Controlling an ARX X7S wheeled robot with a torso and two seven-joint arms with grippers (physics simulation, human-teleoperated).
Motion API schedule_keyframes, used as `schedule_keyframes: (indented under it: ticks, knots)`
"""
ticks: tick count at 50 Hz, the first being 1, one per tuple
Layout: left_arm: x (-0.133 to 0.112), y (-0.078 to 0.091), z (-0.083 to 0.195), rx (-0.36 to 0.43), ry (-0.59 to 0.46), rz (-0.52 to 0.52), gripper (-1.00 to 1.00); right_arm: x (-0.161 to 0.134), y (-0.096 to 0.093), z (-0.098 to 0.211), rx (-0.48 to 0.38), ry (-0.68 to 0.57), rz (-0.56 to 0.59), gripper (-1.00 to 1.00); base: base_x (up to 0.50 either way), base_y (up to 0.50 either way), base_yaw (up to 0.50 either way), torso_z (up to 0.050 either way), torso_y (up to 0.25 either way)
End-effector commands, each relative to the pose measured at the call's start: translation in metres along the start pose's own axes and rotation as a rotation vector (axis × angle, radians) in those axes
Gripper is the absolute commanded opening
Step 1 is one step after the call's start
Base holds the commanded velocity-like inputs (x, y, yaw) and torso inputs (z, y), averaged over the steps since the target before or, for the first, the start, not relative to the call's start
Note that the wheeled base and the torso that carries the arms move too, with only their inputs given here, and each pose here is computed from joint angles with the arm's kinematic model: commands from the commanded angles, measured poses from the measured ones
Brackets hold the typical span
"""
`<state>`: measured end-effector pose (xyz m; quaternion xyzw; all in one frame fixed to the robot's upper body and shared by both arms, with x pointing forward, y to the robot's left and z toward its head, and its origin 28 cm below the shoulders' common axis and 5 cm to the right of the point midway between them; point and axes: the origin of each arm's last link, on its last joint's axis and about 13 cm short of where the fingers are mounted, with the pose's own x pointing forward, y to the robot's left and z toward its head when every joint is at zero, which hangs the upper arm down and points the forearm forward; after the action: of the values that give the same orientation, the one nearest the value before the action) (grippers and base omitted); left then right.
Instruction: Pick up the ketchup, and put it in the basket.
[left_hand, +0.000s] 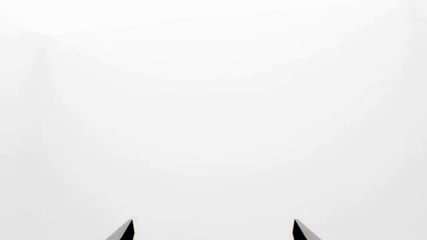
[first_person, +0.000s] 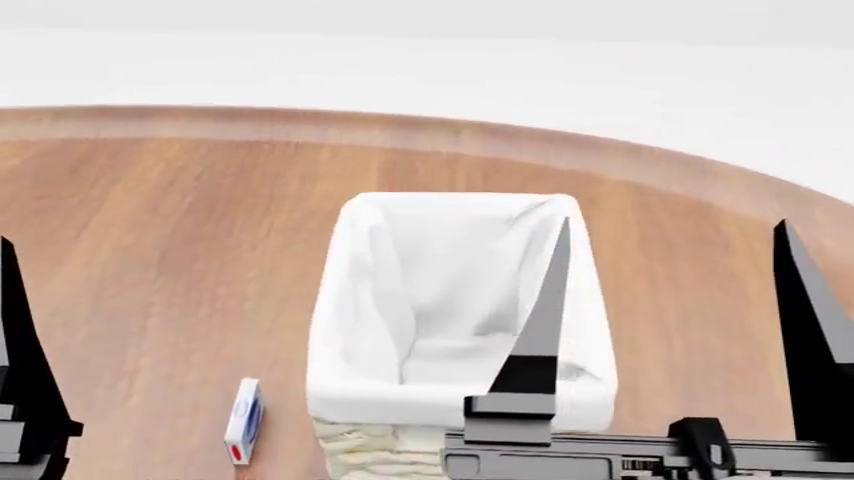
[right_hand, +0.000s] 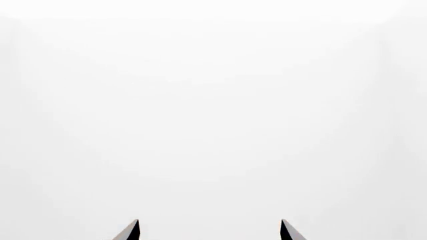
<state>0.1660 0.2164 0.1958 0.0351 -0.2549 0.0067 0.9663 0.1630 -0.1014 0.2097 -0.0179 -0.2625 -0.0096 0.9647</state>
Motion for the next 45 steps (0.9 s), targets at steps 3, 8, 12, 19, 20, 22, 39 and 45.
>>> schedule_keyframes:
  ticks: [3, 8, 12, 19, 20, 22, 39, 45]
  knots:
    - [0.0001, 0.0003, 0.0004, 0.000, 0.000, 0.002, 1.00, -0.0005, 0.0008, -0.0013, -0.049, -0.004, 0.007, 1.00, 0.00, 0.00, 0.50, 0.000, 0.000]
    - [0.0002, 0.0004, 0.0008, 0.000, 0.000, 0.002, 1.00, -0.0006, 0.0016, -0.0015, -0.045, -0.004, 0.008, 1.00, 0.00, 0.00, 0.50, 0.000, 0.000]
    - [0.0002, 0.0002, 0.0010, 0.000, 0.000, 0.002, 1.00, -0.0007, 0.0020, -0.0023, -0.045, -0.004, 0.014, 1.00, 0.00, 0.00, 0.50, 0.000, 0.000]
    - [0.0004, 0.0004, 0.0008, 0.000, 0.000, 0.003, 1.00, -0.0011, 0.0033, -0.0016, -0.061, -0.005, 0.028, 1.00, 0.00, 0.00, 0.50, 0.000, 0.000]
    - [0.0000, 0.0003, 0.0005, -0.001, -0.001, 0.003, 1.00, -0.0013, 0.0036, -0.0021, -0.063, -0.005, 0.034, 1.00, 0.00, 0.00, 0.50, 0.000, 0.000]
    - [-0.0001, 0.0002, 0.0002, 0.000, -0.001, 0.003, 1.00, -0.0014, 0.0037, -0.0028, -0.064, -0.006, 0.036, 1.00, 0.00, 0.00, 0.50, 0.000, 0.000]
    - [-0.0023, 0.0023, 0.0013, -0.071, 0.004, -0.014, 1.00, -0.0025, 0.0065, -0.0020, -0.021, -0.012, 0.083, 1.00, 0.00, 0.00, 0.35, 0.013, 0.000]
    - [-0.0040, 0.0025, -0.0046, -0.076, -0.003, -0.008, 1.00, -0.0026, 0.0061, -0.0023, -0.014, -0.012, 0.082, 1.00, 0.00, 0.00, 0.00, 0.050, 0.000]
